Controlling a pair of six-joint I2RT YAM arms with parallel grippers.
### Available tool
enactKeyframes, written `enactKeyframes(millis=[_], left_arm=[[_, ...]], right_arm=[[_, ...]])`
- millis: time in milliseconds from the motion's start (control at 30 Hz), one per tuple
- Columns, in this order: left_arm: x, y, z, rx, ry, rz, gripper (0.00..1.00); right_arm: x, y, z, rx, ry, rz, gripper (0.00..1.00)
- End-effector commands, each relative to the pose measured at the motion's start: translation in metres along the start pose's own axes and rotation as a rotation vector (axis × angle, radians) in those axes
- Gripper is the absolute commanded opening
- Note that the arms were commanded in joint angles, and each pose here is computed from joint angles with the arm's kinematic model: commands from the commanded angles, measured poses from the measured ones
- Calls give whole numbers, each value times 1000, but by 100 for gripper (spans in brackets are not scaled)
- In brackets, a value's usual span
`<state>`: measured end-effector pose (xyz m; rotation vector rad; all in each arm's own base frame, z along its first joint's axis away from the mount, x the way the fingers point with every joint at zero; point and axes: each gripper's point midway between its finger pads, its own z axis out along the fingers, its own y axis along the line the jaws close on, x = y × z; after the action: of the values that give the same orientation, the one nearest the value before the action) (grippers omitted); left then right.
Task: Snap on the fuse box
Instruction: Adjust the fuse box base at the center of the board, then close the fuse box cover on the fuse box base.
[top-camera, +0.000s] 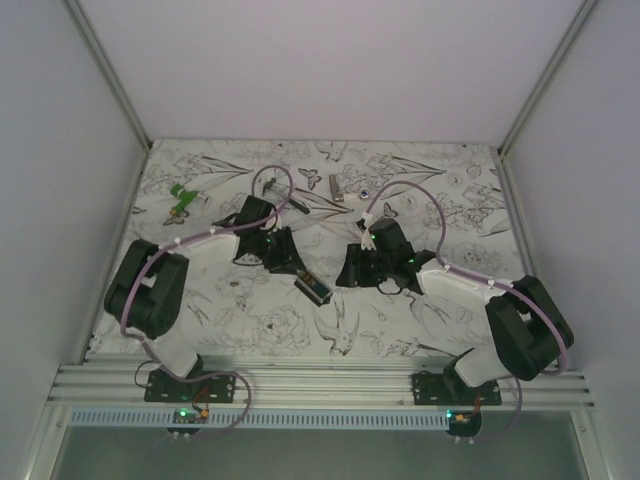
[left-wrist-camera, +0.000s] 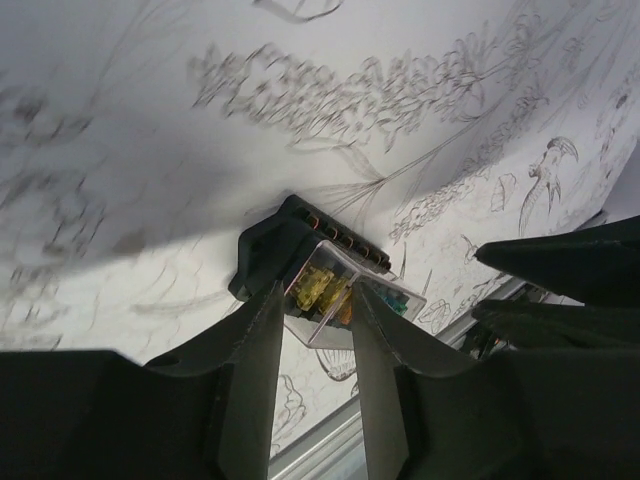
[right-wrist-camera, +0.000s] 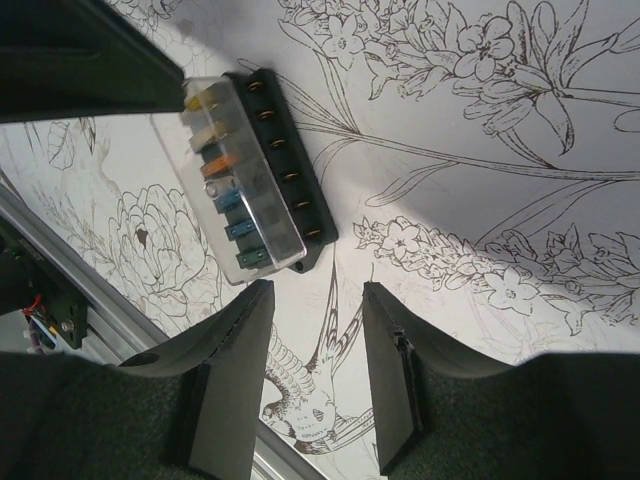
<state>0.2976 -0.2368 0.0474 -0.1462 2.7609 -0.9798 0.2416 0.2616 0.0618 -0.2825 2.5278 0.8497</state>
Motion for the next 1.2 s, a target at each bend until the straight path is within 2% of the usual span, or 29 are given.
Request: enactKeyframes(millis=[0,167,333,467,633,867,1167], left_arm=[[32,53,-10,-204,-28,-167,35],[48,49,-19,-157,-97,-270,35],[68,29,-22,-102,-104,-266,40],[71,11,-33,-39,-116,-232,50],[69,2,-48,-17,-131,-149,68],[77,4,-39,-28,-26,-62,68],[85,10,-22,-36,53,-66,63]], right_arm=[[-6,9,-4,-14,-36,-17,47],[-4,11,-5,-18,-43,-19,48],[-1,17,-9,-41,-63,-1,49],[6,22,-9,-77,-71,57,53],[19,26,-11,-102,-57,151,62],[38,33,-1,-121,-15,181,65],[46,51,20,-155,23,199,64]])
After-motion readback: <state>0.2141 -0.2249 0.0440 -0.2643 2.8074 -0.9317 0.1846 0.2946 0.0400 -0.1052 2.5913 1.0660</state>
